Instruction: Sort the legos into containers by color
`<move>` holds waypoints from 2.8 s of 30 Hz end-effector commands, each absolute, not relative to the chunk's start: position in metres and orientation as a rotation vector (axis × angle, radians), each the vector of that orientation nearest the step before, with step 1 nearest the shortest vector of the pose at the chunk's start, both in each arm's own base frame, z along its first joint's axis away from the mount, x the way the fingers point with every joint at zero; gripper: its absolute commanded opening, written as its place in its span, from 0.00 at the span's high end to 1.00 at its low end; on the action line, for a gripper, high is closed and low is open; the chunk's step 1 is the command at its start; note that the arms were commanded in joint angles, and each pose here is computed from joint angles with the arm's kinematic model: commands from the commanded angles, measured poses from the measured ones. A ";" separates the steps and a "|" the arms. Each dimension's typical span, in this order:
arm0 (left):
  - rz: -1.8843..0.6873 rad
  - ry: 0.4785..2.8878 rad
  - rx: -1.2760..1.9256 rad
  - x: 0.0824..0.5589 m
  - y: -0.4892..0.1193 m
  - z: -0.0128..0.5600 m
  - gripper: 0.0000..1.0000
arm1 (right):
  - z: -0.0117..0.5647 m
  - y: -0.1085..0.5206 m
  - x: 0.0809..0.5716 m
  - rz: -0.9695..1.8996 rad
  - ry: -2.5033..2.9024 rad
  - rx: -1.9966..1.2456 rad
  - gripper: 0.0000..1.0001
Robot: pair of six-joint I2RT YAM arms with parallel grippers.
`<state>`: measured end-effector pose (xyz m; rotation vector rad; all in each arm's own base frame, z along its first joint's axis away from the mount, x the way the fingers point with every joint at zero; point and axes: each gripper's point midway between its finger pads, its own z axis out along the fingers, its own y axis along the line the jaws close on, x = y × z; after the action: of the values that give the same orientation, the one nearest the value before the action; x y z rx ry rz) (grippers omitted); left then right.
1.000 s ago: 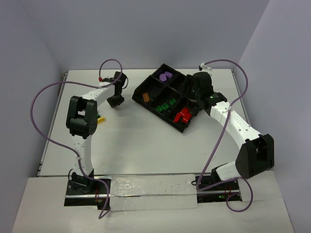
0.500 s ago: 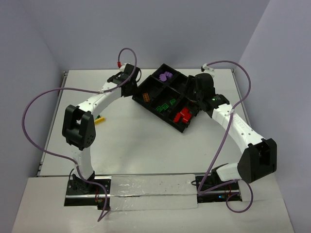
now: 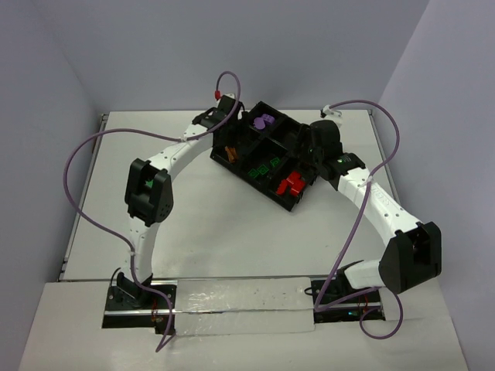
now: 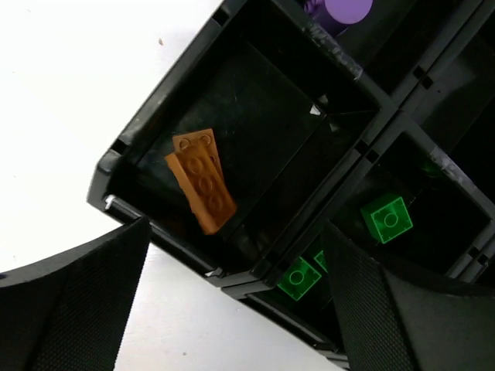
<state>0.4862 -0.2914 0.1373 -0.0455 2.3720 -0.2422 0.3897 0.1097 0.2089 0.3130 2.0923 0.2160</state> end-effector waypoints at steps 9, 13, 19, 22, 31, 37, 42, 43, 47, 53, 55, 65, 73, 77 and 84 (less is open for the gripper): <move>-0.138 2.267 -0.185 0.458 -0.221 0.206 0.06 | 0.231 0.106 0.385 0.226 2.020 0.326 0.27; -0.017 2.272 -0.422 0.428 -0.134 0.199 0.14 | 0.234 0.110 0.385 0.253 2.009 0.321 0.27; 0.124 2.243 -0.889 0.363 -0.012 0.154 0.13 | 0.230 0.121 0.387 0.303 2.016 0.298 0.27; 0.140 2.252 -0.945 0.356 0.010 0.137 0.11 | 0.227 0.127 0.388 0.323 2.026 0.290 0.27; 0.223 2.379 -0.875 0.368 0.017 0.105 0.11 | 0.228 0.135 0.390 0.347 2.030 0.278 0.27; 0.260 2.447 -0.838 0.375 0.017 0.091 0.17 | 0.228 0.138 0.391 0.350 2.029 0.271 0.27; 0.300 2.482 -0.825 0.374 0.019 0.078 0.22 | 0.224 0.139 0.389 0.367 2.032 0.280 0.27; 0.303 2.496 -0.826 0.373 0.019 0.073 0.23 | 0.223 0.139 0.388 0.368 2.036 0.281 0.27; 0.313 2.501 -0.830 0.370 0.020 0.068 0.27 | 0.225 0.137 0.387 0.360 2.033 0.279 0.27; 0.287 2.496 -0.853 0.368 0.017 0.069 0.35 | 0.227 0.137 0.387 0.363 2.030 0.278 0.27; 0.262 2.492 -0.852 0.367 0.014 0.068 0.38 | 0.229 0.139 0.387 0.378 2.025 0.277 0.27; 0.245 2.524 -0.838 0.366 0.010 0.059 0.32 | 0.229 0.141 0.386 0.391 2.026 0.278 0.27; 0.256 2.541 -0.849 0.365 0.010 0.051 0.37 | 0.229 0.141 0.386 0.389 2.027 0.278 0.27; 0.250 2.552 -0.848 0.365 0.009 0.047 0.37 | 0.227 0.142 0.386 0.394 2.031 0.273 0.27; 0.261 2.576 -0.844 0.363 0.009 0.040 0.36 | 0.226 0.141 0.386 0.393 2.031 0.272 0.27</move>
<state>0.3590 0.0086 0.0455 -0.8374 2.5772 0.2756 0.3841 0.1380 0.2134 0.2786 2.0841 0.3678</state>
